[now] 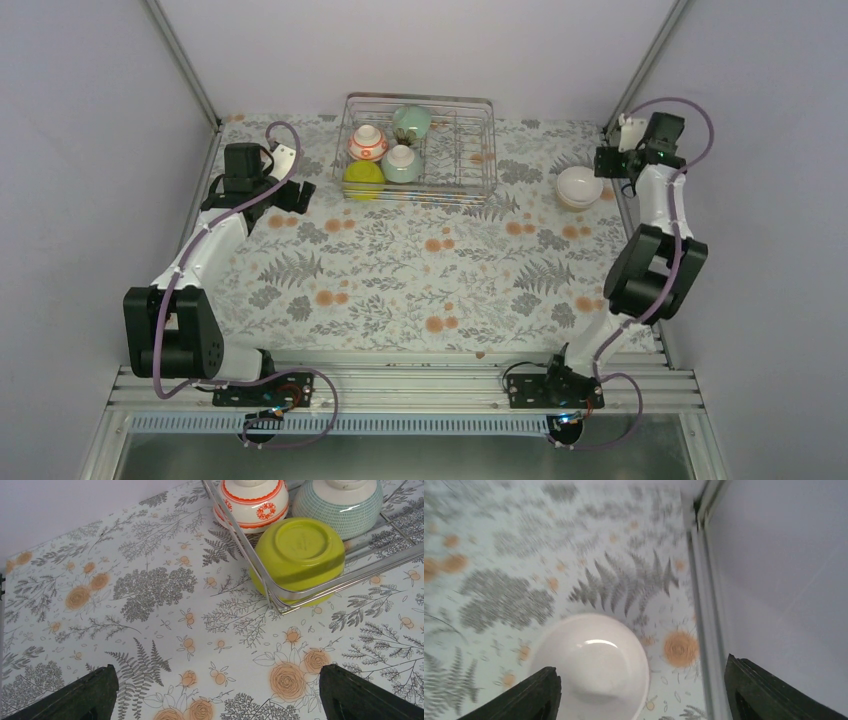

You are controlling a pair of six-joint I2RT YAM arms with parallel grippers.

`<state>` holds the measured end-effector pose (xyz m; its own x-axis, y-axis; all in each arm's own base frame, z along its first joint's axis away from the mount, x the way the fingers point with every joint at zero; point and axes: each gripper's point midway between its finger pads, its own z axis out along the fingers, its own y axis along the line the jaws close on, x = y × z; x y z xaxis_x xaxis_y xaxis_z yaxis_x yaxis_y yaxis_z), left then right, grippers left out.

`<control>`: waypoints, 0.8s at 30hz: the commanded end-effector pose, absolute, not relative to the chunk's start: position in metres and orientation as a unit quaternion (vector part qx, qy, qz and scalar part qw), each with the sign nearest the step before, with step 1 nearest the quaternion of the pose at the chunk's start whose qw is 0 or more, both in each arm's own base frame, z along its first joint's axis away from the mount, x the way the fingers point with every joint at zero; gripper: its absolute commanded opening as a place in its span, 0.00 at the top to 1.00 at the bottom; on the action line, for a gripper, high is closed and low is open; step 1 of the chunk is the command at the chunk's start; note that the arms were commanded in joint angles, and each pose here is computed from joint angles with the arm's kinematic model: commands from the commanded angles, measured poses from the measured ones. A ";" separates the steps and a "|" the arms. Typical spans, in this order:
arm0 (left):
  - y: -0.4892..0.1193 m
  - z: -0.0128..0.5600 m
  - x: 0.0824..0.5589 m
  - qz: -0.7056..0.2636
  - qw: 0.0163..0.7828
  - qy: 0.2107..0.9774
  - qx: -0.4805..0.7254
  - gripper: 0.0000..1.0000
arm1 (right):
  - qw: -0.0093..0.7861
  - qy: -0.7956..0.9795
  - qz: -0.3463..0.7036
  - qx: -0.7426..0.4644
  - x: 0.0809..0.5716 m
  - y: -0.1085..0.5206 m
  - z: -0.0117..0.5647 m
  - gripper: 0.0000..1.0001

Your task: Unload the bowls from the dish rack

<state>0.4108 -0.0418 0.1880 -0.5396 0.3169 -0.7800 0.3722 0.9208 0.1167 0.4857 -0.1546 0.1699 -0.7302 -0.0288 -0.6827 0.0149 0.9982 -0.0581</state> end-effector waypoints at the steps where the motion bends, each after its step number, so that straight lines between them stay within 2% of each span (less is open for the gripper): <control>1: -0.050 0.199 0.413 -0.047 0.452 0.867 0.203 0.00 | 0.417 0.906 -0.036 -0.059 0.481 -0.109 0.233 0.20; 10: -0.045 0.208 0.413 -0.032 0.458 0.865 0.200 0.00 | 0.387 0.898 0.043 -0.204 0.479 0.044 0.247 0.22; 16: -0.043 0.217 0.411 -0.022 0.463 0.863 0.202 0.00 | 0.344 0.865 0.120 -0.344 0.467 0.141 0.237 0.31; 24: -0.037 0.222 0.412 -0.004 0.469 0.860 0.198 0.00 | 0.292 0.787 0.118 -0.531 0.438 0.233 0.206 0.35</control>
<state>0.4089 -0.0397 0.2034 -0.5196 0.3215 -0.7916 0.3618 0.9221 0.1370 0.4596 0.1953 0.2207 -0.4164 -0.6439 -0.6419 -0.7974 0.5978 -0.0825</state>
